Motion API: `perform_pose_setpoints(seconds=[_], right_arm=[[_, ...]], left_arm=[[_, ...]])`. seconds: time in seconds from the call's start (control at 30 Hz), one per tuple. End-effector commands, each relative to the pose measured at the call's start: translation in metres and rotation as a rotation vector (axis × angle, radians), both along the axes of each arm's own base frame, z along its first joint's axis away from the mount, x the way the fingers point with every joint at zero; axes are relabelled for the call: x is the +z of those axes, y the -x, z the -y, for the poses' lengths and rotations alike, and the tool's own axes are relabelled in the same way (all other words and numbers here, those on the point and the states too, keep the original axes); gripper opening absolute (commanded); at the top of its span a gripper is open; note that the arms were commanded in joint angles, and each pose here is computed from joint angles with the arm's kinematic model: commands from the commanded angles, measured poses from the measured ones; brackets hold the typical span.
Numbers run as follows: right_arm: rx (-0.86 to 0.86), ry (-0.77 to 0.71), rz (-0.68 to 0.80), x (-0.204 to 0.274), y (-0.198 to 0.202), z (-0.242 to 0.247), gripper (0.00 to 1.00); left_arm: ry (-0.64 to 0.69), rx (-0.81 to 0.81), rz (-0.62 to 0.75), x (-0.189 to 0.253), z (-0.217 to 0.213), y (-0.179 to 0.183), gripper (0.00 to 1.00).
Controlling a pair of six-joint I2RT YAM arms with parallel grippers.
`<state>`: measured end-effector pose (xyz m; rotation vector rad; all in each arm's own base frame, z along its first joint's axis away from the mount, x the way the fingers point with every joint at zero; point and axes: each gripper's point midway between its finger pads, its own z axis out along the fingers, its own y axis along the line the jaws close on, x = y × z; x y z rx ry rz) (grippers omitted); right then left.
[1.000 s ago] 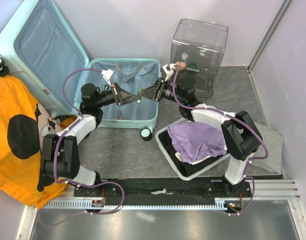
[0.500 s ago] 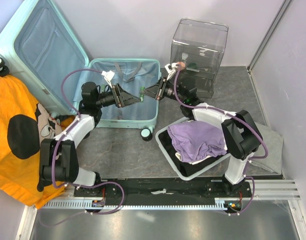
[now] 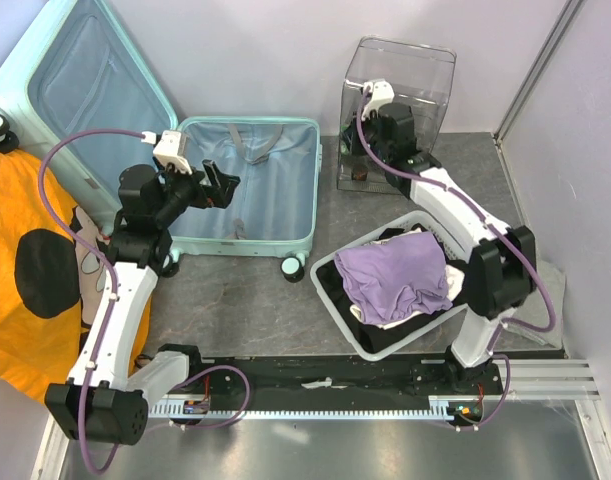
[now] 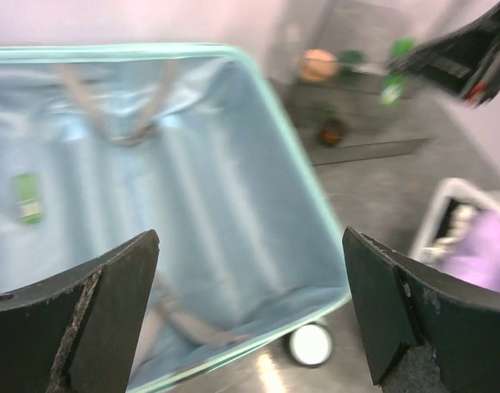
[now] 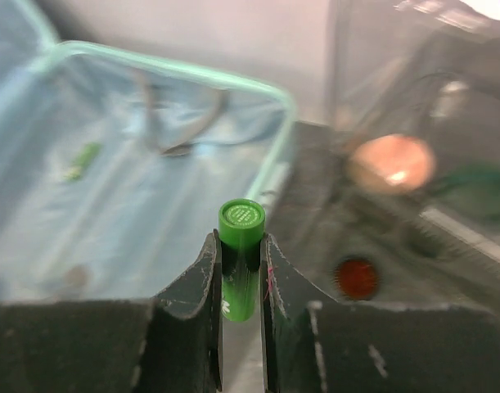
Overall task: Open, take out, and arrange the luggage
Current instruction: Place the personal item in the drawer.
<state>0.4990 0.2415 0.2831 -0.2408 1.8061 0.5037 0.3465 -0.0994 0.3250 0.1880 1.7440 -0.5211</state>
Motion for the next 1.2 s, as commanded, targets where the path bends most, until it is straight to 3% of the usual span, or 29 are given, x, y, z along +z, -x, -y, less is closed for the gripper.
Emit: perform_pose_setpoints(seconds=[0.0, 0.4, 0.9, 1.0, 1.17], right_arm=[[-0.138, 0.315, -0.109, -0.058, -0.032, 0.049, 0.0], [-0.249, 0.547, -0.166, -0.102, -0.068, 0.082, 0.0], [-0.307, 0.701, -0.276, -0.157, -0.067, 0.107, 0.01], [-0.302, 0.68, -0.281, -0.158, -0.068, 0.108, 0.06], [-0.298, 0.665, -0.288, -0.159, -0.07, 0.108, 0.28]], left_arm=[[-0.201, 0.176, -0.046, -0.031, -0.043, -0.002, 0.99], [-0.192, 0.156, -0.036, -0.031, -0.04, 0.002, 0.99], [-0.199, 0.158, -0.061, -0.039, -0.04, -0.001, 0.99], [-0.199, 0.154, -0.064, -0.04, -0.039, -0.001, 0.99], [-0.211, 0.149, -0.069, -0.041, -0.04, -0.002, 0.99]])
